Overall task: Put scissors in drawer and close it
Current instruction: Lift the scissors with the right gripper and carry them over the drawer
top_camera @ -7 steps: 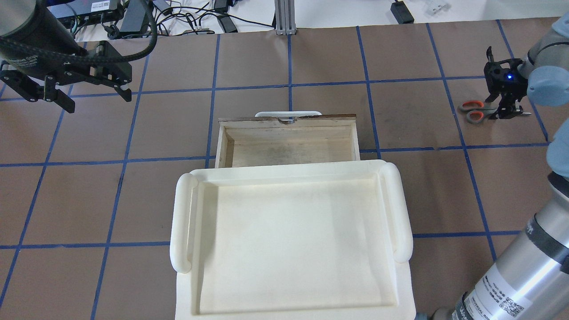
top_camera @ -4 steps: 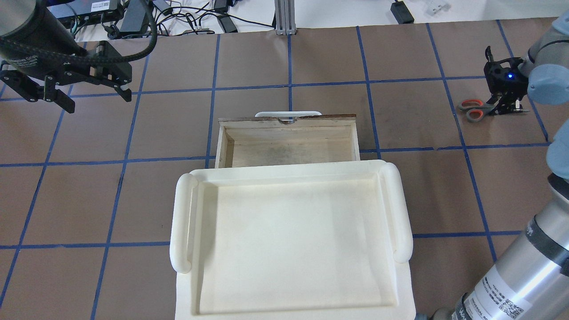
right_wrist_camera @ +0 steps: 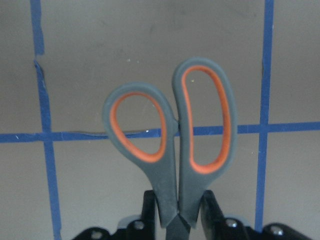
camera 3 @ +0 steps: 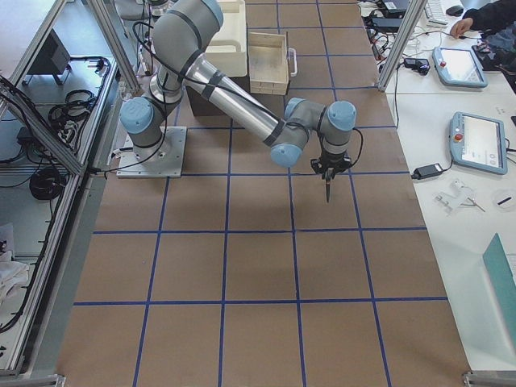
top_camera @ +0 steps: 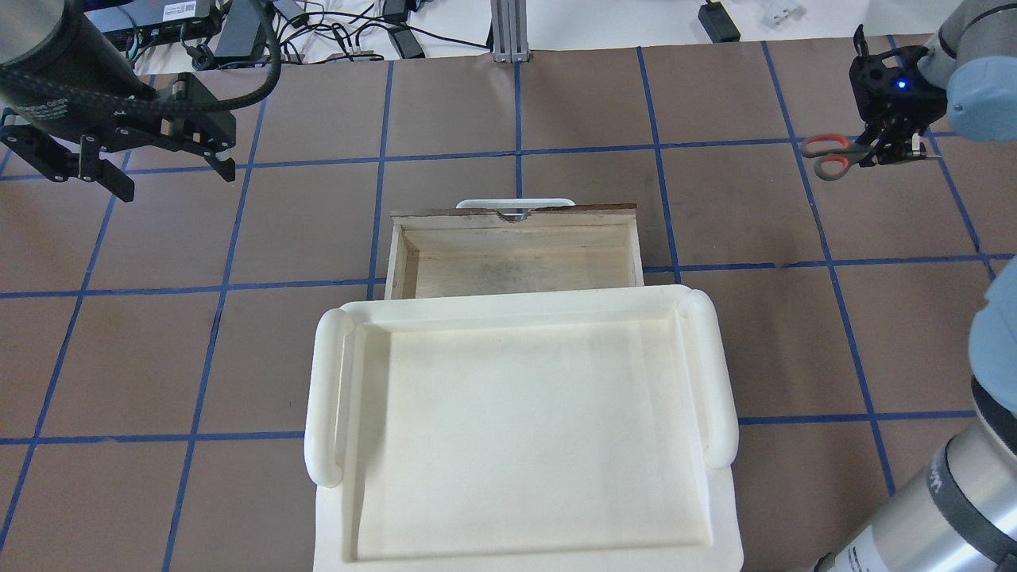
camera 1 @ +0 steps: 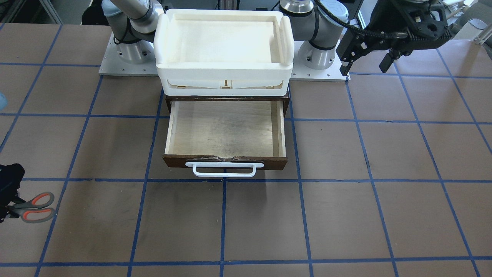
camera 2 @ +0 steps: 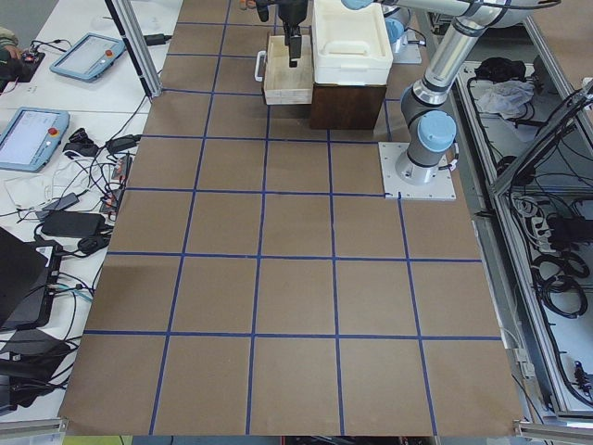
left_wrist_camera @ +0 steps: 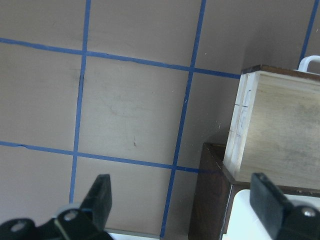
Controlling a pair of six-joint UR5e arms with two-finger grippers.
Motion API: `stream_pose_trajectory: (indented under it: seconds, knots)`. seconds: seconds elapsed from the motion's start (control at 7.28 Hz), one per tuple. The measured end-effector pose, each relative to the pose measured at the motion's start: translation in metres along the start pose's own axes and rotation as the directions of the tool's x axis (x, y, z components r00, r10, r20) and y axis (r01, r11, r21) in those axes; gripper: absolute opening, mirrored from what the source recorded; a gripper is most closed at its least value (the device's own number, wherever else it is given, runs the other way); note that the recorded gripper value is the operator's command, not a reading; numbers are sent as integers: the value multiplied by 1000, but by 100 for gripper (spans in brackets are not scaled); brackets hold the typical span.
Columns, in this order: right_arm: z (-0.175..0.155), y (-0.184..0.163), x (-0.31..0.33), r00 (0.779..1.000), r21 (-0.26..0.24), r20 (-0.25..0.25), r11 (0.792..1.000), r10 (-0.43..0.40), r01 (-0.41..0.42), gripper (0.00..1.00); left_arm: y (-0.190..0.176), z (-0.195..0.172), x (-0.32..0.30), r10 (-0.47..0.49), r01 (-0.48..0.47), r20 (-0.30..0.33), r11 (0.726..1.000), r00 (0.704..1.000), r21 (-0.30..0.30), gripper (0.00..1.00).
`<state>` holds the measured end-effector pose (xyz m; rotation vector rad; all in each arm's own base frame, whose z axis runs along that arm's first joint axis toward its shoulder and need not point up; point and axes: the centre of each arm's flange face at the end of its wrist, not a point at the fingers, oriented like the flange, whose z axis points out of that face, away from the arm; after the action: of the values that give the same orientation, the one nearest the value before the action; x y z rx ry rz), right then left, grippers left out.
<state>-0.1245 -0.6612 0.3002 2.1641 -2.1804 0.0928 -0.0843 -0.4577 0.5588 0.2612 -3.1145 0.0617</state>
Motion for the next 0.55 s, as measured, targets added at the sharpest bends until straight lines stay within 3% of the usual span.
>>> stream_pose_trajectory:
  seconds: [0.41, 0.55]
  knots:
    - [-74, -91, -18, 1000, 22, 0, 1000, 14, -14, 0, 0, 0, -1, -1, 1, 0, 1000, 1000, 0, 100]
    - [-99, -132, -28, 1000, 50, -10, 999, -2, 3, 0, 0, 0, -1, 0, 0, 0, 1000, 1000, 0, 100]
